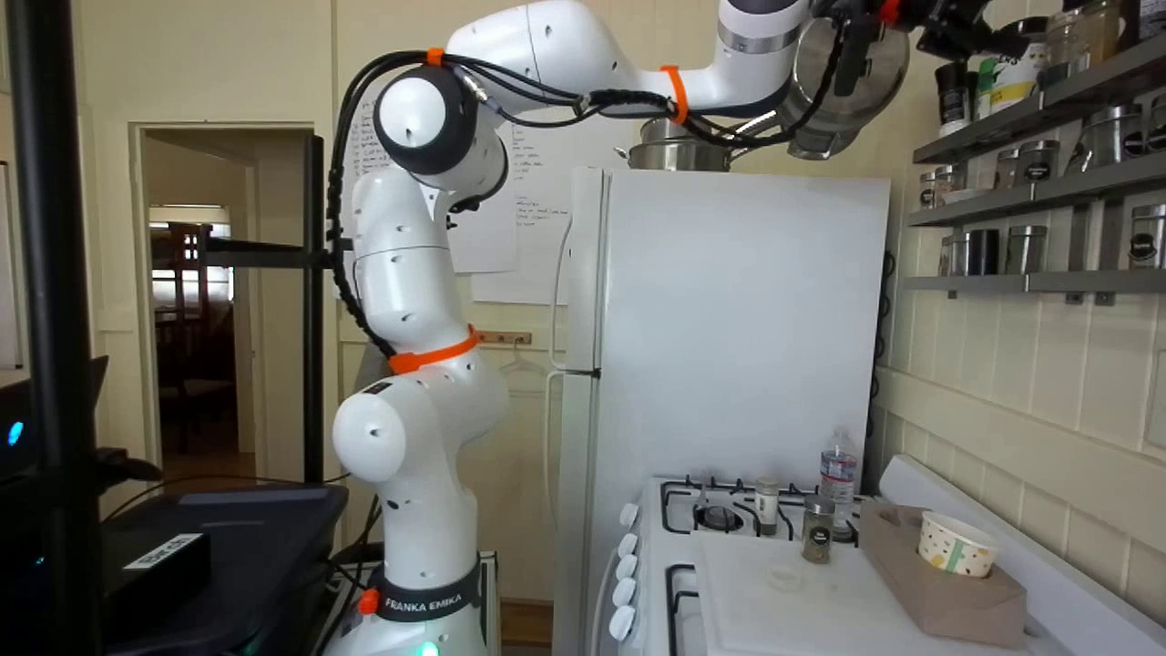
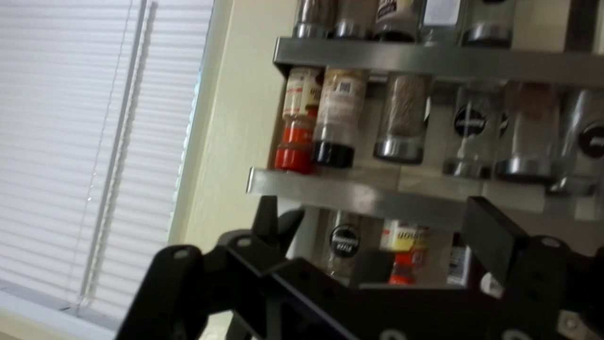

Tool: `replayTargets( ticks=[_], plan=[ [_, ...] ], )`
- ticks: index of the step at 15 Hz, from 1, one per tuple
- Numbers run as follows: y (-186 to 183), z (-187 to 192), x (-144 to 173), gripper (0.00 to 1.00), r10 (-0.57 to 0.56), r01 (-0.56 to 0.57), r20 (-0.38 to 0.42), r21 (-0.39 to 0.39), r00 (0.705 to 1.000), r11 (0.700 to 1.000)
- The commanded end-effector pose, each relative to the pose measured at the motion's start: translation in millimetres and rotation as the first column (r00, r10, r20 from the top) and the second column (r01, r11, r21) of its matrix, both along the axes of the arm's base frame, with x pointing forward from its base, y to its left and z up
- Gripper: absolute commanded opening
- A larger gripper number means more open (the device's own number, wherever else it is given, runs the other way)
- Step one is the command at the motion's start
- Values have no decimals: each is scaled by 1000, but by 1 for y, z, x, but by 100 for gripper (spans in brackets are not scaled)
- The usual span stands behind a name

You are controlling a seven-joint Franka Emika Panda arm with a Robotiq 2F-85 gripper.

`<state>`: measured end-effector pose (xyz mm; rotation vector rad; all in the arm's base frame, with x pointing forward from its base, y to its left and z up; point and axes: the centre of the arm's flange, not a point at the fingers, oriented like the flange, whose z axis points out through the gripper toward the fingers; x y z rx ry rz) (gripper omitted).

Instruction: Put the tongs on the first top shelf

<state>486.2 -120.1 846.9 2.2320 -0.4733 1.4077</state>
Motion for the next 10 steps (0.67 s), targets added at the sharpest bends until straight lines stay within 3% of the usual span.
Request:
replayTargets(
  ticks=[1, 5, 7, 9, 10],
  plan=[
    [14, -36, -7, 100, 57, -57, -194, 4, 979, 998],
    [20, -64, 3, 100, 140, -130, -390, 52, 910, 990],
    [22, -72, 4, 100, 193, -183, -421, 64, 887, 981],
    [21, -69, 8, 100, 227, -217, -377, 67, 898, 974],
    [24, -68, 13, 100, 182, -175, -386, 53, 904, 983]
  ],
)
